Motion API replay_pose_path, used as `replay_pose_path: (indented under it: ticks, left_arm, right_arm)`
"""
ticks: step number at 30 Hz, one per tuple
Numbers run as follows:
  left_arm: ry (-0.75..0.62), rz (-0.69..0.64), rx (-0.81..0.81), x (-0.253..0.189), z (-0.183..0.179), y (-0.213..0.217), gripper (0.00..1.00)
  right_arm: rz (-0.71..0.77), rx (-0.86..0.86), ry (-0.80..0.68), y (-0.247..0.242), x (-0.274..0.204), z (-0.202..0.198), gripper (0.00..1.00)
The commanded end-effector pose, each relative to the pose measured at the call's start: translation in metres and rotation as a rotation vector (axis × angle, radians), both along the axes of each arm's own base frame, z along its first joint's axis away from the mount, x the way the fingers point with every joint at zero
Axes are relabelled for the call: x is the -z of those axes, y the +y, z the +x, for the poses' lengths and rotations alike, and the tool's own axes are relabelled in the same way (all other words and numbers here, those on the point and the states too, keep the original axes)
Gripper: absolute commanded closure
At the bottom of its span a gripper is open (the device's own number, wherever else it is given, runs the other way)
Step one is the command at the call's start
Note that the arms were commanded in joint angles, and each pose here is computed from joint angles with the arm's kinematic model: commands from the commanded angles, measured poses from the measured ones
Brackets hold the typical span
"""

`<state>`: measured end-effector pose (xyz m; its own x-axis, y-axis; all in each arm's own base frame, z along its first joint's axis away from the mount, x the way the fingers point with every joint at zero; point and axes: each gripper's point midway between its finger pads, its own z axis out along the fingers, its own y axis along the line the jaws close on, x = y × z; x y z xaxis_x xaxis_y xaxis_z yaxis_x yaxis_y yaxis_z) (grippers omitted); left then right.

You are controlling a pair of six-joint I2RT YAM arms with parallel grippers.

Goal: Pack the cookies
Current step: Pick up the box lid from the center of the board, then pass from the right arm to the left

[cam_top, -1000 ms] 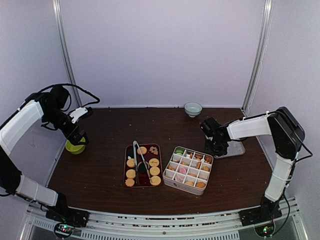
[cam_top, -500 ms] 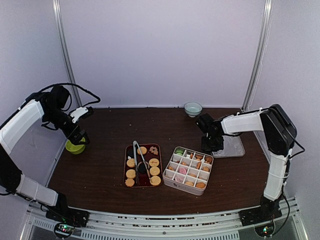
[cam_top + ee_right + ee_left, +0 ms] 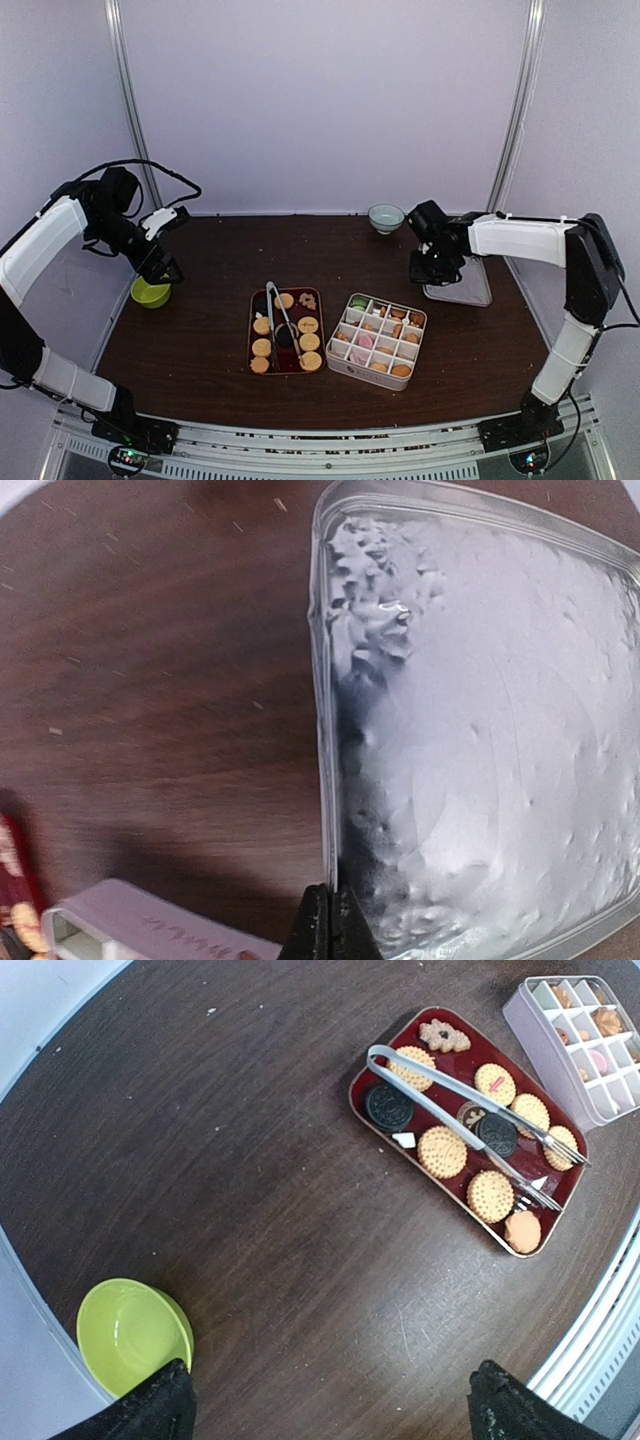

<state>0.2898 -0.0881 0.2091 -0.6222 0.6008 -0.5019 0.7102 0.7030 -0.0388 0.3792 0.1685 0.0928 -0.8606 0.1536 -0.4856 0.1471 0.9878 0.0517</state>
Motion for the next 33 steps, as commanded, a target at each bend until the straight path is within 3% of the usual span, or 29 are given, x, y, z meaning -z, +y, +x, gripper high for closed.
replay_pose_path:
  ticks: [1, 8, 14, 22, 28, 33]
  left_arm:
    - [-0.026, -0.096, 0.019, -0.015, 0.010, -0.014, 0.02]
    - [-0.055, -0.284, 0.106, -0.038, 0.022, -0.049, 0.02]
    - [-0.057, -0.446, 0.306, -0.064, 0.018, -0.102, 0.02]
    - [-0.021, -0.867, 0.468, -0.129, 0.015, -0.166, 0.02]
    - [-0.031, -1.102, 0.525, -0.199, 0.007, -0.185, 0.02]
    - [-0.011, -1.347, 0.610, -0.257, -0.028, -0.172, 0.02]
  right_arm:
    - [0.238, -0.109, -0.242, 0.039, -0.123, 0.003, 1.00]
    - [0.669, -0.405, -0.419, 0.111, -0.244, -0.056, 1.00]
    - [1.250, -0.791, -0.443, 0.164, -0.333, -0.143, 1.00]
    - [1.727, -1.168, -0.492, 0.174, -0.439, -0.232, 1.00]
    - [1.945, -1.276, -0.501, 0.176, -0.481, -0.251, 1.00]
    - [2.005, -1.286, -0.481, 0.188, -0.482, -0.249, 1.00]
